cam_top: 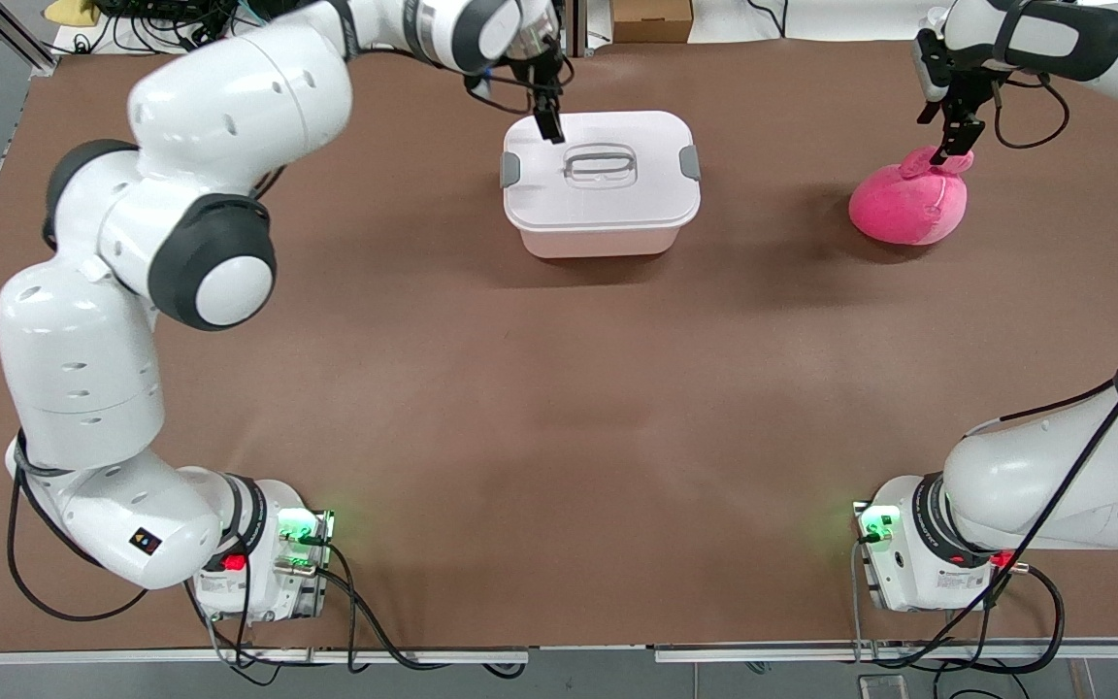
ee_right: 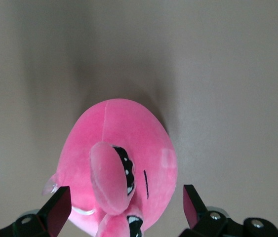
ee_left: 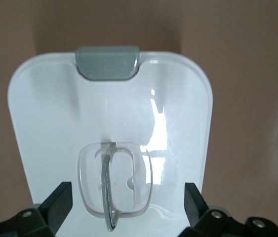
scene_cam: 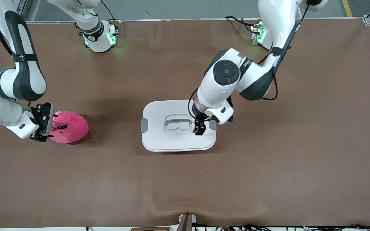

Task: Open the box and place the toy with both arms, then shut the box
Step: 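Reach the left gripper to the lid handle while the right gripper reaches the toy, then grasp the lid handle with the left gripper while the right gripper grasps the toy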

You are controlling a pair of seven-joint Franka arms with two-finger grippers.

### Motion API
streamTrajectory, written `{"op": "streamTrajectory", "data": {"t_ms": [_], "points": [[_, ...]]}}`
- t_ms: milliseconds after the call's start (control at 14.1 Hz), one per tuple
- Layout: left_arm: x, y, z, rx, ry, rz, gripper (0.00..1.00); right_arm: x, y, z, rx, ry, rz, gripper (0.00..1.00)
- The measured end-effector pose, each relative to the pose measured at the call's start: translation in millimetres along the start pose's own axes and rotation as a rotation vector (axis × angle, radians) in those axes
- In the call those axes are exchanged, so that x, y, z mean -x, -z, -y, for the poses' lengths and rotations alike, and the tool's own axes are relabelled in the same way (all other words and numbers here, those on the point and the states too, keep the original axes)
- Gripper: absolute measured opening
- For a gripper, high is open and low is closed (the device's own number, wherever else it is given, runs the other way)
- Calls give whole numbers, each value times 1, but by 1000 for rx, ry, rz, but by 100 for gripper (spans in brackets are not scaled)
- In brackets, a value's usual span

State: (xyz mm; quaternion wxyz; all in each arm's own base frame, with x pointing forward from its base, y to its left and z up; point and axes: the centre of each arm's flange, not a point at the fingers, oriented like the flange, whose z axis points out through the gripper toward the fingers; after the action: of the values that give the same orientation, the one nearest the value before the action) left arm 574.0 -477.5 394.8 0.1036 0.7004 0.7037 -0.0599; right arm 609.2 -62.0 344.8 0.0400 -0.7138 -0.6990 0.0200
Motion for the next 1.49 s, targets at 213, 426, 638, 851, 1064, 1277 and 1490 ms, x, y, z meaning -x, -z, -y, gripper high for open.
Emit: {"op": "streamTrajectory", "data": {"t_ms": [213, 426, 638, 851, 1064, 1277, 1490], "points": [[20, -39, 16, 26, -24, -19, 100, -1, -14, 5, -1, 36, -13, 100], [36, -49, 31, 35, -26, -32, 100, -2, -26, 10, -22, 47, -25, 100], [43, -47, 37, 39, -25, -31, 100, -3, -28, 11, -20, 42, -44, 71], [48, -54, 43, 40, -25, -45, 88, -4, -27, 11, -14, 42, -52, 37], [51, -61, 48, 54, -31, -77, 72, -6, -14, 5, 7, 48, -51, 13], [48, -61, 46, 59, -34, -91, 67, -16, 15, -5, 20, 31, -55, 13], [47, -61, 45, 59, -33, -94, 58, -22, 50, -10, -11, -115, -60, 13]]}}
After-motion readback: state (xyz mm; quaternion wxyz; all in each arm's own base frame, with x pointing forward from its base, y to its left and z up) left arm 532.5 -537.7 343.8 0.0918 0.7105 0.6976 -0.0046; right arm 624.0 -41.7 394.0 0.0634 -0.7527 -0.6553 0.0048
